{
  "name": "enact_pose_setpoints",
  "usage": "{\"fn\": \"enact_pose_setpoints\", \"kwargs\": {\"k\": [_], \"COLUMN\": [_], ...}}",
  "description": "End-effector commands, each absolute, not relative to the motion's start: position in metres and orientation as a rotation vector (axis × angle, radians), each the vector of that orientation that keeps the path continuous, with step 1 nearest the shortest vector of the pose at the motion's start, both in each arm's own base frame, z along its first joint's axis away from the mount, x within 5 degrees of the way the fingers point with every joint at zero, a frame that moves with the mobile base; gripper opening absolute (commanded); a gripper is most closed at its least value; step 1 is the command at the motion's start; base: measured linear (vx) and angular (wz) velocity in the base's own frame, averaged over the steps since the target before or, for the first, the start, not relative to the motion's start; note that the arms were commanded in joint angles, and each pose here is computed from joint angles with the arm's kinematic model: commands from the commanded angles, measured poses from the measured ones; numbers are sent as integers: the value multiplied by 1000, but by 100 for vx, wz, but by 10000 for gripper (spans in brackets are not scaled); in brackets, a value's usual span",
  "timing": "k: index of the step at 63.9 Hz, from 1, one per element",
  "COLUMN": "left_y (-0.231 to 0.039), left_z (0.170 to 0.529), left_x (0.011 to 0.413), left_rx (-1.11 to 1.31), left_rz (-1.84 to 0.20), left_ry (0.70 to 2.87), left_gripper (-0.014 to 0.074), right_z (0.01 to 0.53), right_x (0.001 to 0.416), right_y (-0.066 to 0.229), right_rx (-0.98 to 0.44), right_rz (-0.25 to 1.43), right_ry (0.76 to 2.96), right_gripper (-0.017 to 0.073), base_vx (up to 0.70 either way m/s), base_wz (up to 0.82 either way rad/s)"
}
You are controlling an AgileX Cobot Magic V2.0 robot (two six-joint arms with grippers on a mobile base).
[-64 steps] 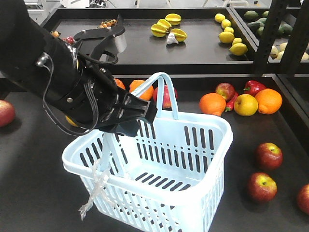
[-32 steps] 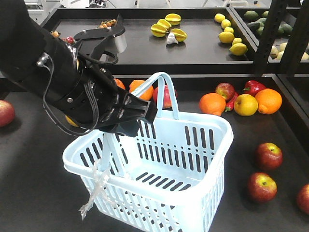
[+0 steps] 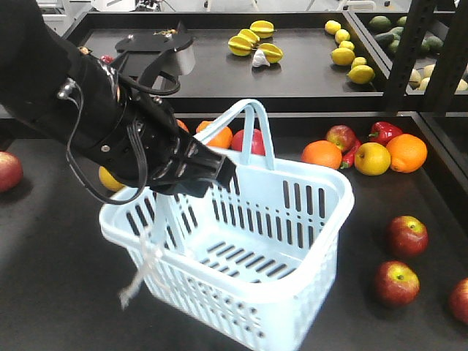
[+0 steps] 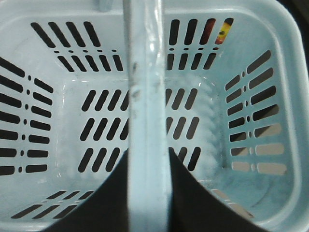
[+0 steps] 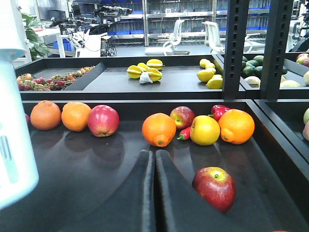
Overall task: Pick three apples into basket with both arms
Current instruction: 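Lower the light-blue basket onto the table with the left gripper and release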
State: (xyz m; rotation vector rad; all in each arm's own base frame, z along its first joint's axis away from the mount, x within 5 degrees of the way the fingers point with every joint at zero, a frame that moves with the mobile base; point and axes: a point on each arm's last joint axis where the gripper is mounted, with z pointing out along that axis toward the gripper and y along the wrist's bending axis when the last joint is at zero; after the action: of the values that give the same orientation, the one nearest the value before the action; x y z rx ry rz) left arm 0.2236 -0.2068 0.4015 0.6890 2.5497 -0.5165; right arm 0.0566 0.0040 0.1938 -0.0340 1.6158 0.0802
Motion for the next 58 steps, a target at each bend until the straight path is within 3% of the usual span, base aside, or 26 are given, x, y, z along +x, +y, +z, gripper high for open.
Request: {"fn": "enact_pose_setpoints", "kwargs": {"k": [1, 24, 45, 58], "left_y": [-198, -206, -242, -261], "left_z": [426, 432, 386, 360], "left_x": [222, 235, 267, 285], "left_rx": [830, 1042, 1448, 1569], "left_rz": [-413, -299, -216, -183], "left_ry": [2317, 2039, 1858, 1756], "left_gripper": [-8, -8, -8, -8], "right_z": [195, 195, 195, 195], "right_x": [57, 57, 57, 57], "right_y": [4, 4, 4, 4], "right_rx": [-35, -35, -35, -35], "right_rz": [71, 71, 71, 71], "right_ry": [1554, 1554, 1554, 1554], "right_gripper": [-4, -4, -4, -4], "base_vx": [0, 0, 0, 0], "base_wz": [0, 0, 0, 0]}}
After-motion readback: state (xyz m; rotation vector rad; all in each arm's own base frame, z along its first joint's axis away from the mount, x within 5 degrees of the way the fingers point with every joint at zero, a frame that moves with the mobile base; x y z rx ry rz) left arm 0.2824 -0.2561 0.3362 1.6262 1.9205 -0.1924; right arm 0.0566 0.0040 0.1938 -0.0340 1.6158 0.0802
